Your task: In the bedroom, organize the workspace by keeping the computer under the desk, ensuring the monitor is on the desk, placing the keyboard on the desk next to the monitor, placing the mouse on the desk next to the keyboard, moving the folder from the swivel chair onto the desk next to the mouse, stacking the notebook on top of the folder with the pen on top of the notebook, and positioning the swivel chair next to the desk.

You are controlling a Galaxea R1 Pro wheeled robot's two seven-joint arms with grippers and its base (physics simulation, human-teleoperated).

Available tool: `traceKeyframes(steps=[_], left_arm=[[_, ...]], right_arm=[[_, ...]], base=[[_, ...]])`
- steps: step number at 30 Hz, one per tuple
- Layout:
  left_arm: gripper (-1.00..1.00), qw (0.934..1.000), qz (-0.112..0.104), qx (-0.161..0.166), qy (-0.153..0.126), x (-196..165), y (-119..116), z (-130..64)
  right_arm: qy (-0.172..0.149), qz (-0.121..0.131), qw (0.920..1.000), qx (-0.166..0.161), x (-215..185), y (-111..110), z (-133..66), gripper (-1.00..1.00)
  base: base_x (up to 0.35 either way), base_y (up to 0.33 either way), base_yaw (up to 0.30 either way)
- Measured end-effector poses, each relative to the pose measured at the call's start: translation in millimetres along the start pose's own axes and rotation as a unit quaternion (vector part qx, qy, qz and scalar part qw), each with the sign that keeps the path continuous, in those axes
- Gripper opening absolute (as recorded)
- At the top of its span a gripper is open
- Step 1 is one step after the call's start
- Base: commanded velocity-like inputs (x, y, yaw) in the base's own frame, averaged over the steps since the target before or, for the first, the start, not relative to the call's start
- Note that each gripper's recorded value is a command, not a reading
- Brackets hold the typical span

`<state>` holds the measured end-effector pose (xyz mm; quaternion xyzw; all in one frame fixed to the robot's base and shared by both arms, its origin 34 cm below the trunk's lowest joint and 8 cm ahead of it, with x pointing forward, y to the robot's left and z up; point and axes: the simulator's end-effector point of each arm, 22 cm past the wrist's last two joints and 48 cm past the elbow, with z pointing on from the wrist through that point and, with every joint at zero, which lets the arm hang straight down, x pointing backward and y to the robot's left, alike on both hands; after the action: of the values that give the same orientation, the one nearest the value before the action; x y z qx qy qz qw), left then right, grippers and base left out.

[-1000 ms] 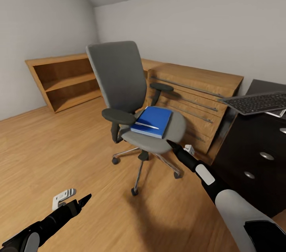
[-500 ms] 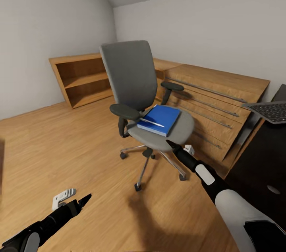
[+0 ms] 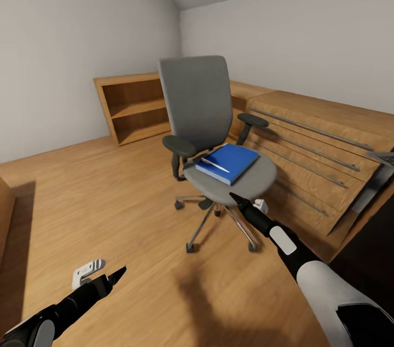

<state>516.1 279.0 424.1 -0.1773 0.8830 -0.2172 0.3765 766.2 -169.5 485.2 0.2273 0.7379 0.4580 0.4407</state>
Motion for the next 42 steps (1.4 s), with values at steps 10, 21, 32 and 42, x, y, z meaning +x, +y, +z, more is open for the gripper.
traceKeyframes(steps=[10,21,32,42], left_arm=[[1.00,0.9999,0.007,0.006,0.013,7.5,-8.4,3.8],[1.00,0.9998,0.011,0.010,0.016,9.0,-12.2,5.0],[1.00,0.9998,0.014,0.015,0.004,0.9,-17.4,-0.1],[1.00,0.9995,0.030,0.000,0.000,-11.4,-19.3,-8.8]], right_arm=[[-0.033,-0.022,0.9992,0.008,-5.5,-9.6,-5.1,1.00],[-0.050,-0.032,0.9981,0.014,-7.6,-14.9,-8.0,1.00],[-0.044,-0.034,0.9967,0.059,2.2,-20.6,-5.8,1.00],[-0.025,-0.120,0.9785,0.165,26.2,-57.9,-24.0,1.00]], base=[[-0.293,-0.118,0.000],[-0.309,-0.112,0.000],[-0.064,-0.006,0.000],[-0.002,0.000,0.000]])
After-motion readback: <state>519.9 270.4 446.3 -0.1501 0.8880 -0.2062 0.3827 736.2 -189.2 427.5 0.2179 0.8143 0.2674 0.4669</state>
